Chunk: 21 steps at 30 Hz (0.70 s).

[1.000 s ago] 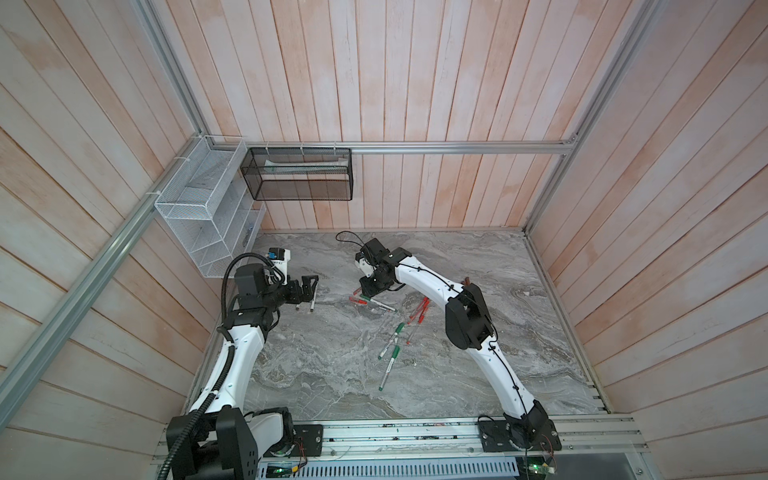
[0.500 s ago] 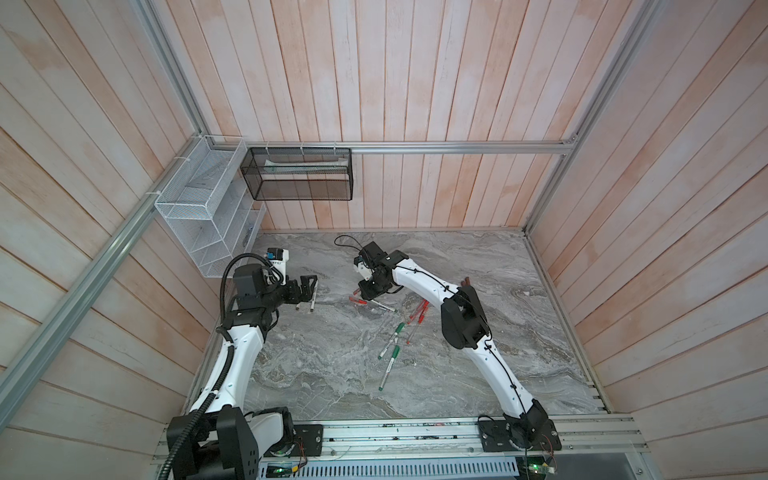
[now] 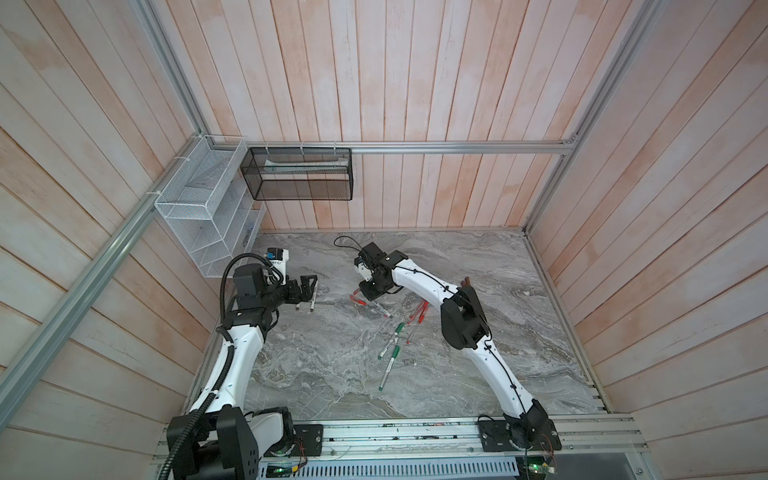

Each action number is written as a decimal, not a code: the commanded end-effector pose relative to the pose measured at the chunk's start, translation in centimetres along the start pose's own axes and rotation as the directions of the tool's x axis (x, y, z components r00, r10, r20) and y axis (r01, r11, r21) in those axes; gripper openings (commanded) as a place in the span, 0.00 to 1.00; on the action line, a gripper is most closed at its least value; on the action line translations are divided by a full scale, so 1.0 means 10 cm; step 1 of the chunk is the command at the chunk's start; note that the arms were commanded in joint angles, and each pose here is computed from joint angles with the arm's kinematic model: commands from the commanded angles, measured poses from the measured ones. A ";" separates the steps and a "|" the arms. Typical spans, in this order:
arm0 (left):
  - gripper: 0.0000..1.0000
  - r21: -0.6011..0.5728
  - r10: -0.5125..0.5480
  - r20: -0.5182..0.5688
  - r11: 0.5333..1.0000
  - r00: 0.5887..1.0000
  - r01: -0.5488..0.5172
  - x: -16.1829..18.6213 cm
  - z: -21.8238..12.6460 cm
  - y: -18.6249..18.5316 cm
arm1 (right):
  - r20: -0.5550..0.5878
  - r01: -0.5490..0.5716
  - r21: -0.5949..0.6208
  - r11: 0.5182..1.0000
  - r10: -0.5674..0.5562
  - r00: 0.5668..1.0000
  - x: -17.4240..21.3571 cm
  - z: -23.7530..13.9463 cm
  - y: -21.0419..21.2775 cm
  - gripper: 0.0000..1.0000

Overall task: Open the pen caps
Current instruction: 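Lower the right gripper and close it on the marker's green cap, then lift the marker with the right gripper while the left gripper moves to meet it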

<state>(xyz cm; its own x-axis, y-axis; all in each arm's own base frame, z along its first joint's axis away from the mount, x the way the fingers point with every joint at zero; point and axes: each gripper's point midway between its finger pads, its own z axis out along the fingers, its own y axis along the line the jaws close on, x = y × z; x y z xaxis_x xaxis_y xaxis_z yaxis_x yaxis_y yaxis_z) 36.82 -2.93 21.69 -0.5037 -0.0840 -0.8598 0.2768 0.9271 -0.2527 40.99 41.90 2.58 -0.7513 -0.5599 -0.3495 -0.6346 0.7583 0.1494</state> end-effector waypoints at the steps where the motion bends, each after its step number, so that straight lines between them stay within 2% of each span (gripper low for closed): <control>1: 1.00 0.011 0.004 0.015 1.000 1.000 -0.004 -0.04 -0.05 -0.03 | -0.089 -0.005 0.053 0.999 0.010 0.996 0.24 0.13 -0.19 0.15; 7: 1.00 0.017 0.009 0.020 1.000 1.000 -0.009 -0.03 -0.06 -0.05 | -0.064 -0.005 0.079 0.997 0.011 0.998 0.17 0.08 -0.32 0.10; 11: 1.00 0.011 0.007 0.025 1.000 1.000 -0.007 -0.05 -0.05 -0.03 | -0.031 -0.001 0.099 0.995 0.004 1.000 0.03 -0.16 -0.38 0.09; 16: 1.00 0.117 -0.023 0.023 0.993 0.999 0.020 -0.05 -0.06 -0.21 | 0.054 -0.060 0.066 0.996 0.056 0.997 -0.18 -0.63 -0.40 0.09; 21: 1.00 0.234 -0.044 0.030 0.972 0.999 0.036 -0.05 -0.07 -0.41 | 0.204 -0.116 -0.050 0.992 0.124 0.971 -0.31 -1.10 -0.21 0.09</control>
<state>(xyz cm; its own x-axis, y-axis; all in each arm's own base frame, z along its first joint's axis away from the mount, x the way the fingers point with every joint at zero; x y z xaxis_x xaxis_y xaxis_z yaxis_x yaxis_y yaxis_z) 36.15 -4.90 22.51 -0.5017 -0.1190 -0.8568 0.3658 0.8684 -0.3348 42.81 36.82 6.57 -0.7968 -0.4807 -0.3662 -0.5566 0.8197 0.1350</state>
